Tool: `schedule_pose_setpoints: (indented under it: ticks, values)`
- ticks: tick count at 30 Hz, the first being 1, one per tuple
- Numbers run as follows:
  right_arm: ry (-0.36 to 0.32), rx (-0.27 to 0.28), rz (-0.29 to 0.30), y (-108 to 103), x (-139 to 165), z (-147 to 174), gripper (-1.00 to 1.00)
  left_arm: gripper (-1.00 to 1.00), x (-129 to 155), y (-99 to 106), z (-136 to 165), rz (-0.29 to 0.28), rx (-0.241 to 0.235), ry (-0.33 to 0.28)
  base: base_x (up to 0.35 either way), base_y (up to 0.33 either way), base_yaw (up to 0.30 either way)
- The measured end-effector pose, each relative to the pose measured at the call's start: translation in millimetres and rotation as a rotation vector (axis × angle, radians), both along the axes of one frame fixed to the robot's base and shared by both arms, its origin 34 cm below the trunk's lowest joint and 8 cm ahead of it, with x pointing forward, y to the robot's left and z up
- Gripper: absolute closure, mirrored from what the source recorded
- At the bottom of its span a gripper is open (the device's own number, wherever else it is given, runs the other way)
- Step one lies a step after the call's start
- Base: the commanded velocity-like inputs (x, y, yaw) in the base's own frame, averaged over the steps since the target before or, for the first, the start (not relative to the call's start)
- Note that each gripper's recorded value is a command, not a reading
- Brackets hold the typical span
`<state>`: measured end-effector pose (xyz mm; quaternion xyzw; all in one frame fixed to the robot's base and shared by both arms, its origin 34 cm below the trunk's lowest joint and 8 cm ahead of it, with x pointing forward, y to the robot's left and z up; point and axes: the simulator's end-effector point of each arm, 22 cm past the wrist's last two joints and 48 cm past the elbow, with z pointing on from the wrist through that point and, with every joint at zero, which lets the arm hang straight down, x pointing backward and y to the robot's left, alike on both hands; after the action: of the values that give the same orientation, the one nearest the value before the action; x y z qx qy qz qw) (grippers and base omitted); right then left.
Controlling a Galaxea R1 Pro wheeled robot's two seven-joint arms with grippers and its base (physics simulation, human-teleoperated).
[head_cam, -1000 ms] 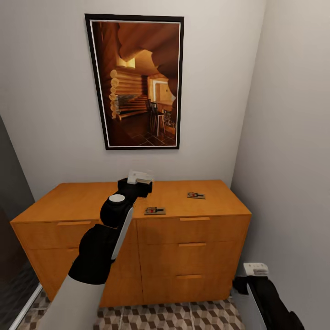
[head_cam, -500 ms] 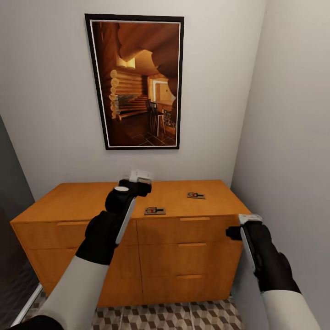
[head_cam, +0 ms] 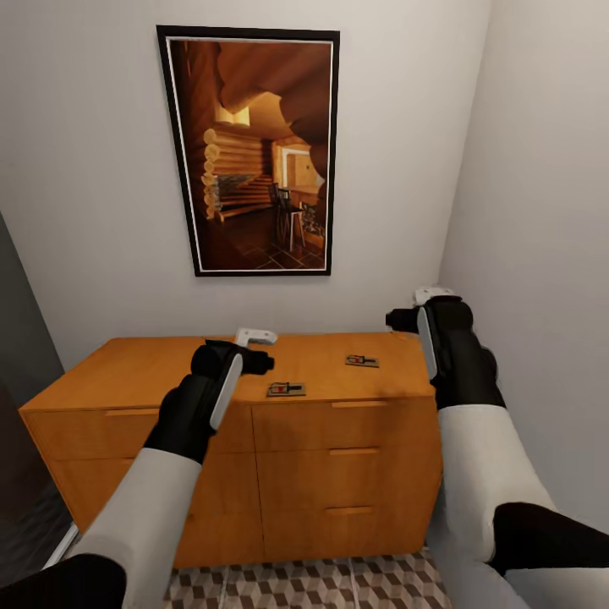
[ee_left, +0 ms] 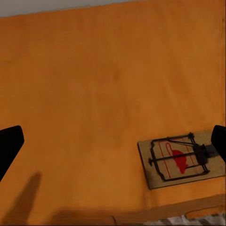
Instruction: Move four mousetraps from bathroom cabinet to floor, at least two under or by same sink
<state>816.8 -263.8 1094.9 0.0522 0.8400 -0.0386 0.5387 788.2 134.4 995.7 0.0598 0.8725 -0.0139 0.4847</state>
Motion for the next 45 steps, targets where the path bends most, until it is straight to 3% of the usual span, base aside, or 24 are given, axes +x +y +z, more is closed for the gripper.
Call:
schedule_pose_setpoints:
  ticks: [4, 8, 18, 26, 45]
  values:
    - [-0.027, 0.006, 0.044, 34.5, 19.2, 52.1, -1.0, -1.0, -1.2, -4.0, 6.3, -0.017, -0.048, 0.008, 0.0, 0.0, 0.0]
    - [0.016, -0.005, 0.07, 53.0, 29.3, 55.7, -1.0, -1.0, -1.6, -5.3, 13.7, -0.025, -0.073, 0.0, 0.0, 0.0, 0.0]
    - [0.091, -0.019, 0.091, 62.1, 36.1, 37.4, -1.0, -1.0, -1.9, -8.3, 20.9, -0.032, -0.085, -0.014, 0.0, 0.0, 0.0]
    - [0.091, -0.02, 0.093, 62.9, 36.3, 39.1, -1.0, -1.0, -2.2, -8.0, 27.1, -0.03, -0.091, -0.028, 0.066, 0.0, 0.0]
    - [0.101, -0.026, 0.096, 64.5, 36.6, 35.6, -1.0, -1.0, -2.8, -7.6, 38.6, -0.028, -0.086, -0.057, 0.262, 0.0, 0.0]
